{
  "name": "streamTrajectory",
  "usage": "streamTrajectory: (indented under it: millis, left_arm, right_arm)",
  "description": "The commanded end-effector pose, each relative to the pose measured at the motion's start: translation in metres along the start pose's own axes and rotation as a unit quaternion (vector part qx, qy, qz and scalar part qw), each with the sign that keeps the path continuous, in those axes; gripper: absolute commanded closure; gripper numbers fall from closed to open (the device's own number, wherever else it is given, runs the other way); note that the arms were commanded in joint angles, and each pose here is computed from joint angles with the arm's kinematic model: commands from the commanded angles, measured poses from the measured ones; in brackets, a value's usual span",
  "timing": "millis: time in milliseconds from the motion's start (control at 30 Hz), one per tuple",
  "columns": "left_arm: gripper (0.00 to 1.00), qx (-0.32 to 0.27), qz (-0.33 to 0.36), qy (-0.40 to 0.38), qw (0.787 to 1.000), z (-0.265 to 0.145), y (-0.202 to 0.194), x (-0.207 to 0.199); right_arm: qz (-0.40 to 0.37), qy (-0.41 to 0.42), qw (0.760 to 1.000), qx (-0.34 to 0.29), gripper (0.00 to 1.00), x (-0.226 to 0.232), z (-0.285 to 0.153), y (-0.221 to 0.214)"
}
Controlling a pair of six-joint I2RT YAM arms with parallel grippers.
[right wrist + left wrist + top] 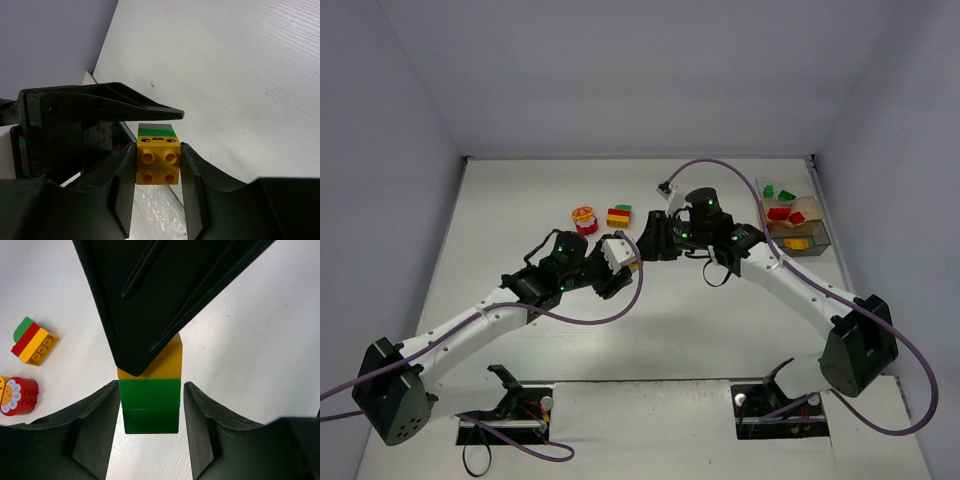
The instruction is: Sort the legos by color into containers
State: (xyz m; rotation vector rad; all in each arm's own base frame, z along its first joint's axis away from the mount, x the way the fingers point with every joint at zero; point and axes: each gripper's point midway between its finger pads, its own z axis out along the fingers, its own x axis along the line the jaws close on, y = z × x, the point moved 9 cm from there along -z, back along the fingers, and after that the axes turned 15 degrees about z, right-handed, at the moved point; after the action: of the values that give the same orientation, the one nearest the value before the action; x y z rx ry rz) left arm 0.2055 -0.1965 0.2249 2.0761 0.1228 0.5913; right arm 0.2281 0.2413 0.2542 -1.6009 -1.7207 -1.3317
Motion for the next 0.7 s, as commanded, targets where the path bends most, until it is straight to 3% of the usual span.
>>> streamTrajectory:
  millis: [0,433,567,667]
  left_arm:
    - [0.53,-0.04,0.014,0.008,0.999,-0.0004,0.0167,0.0068]
    - [0.56,-0.06,0.01,0.015,0.998,0.0034,0.0227,0.0098]
    - [0.76,-0.06,0.009,0.015,0.998,0.0043,0.0222,0.0098]
    - [0.98,-0.059,0.004,0.022,0.998,0.0048,0.0222,0.0115]
  right_arm:
    - [-0.032,0.043,0.998,-0.021,1.0,0.0181,-0.0109,0.0066]
    - [-0.032,0.042,0.998,-0.02,1.0,0.0173,-0.0085,0.0089]
    - [-0.031,0.041,0.999,-0.018,1.0,0.016,-0.0077,0.0083]
    - [-0.031,0.037,0.999,-0.019,1.0,0.0121,-0.008,0.0088]
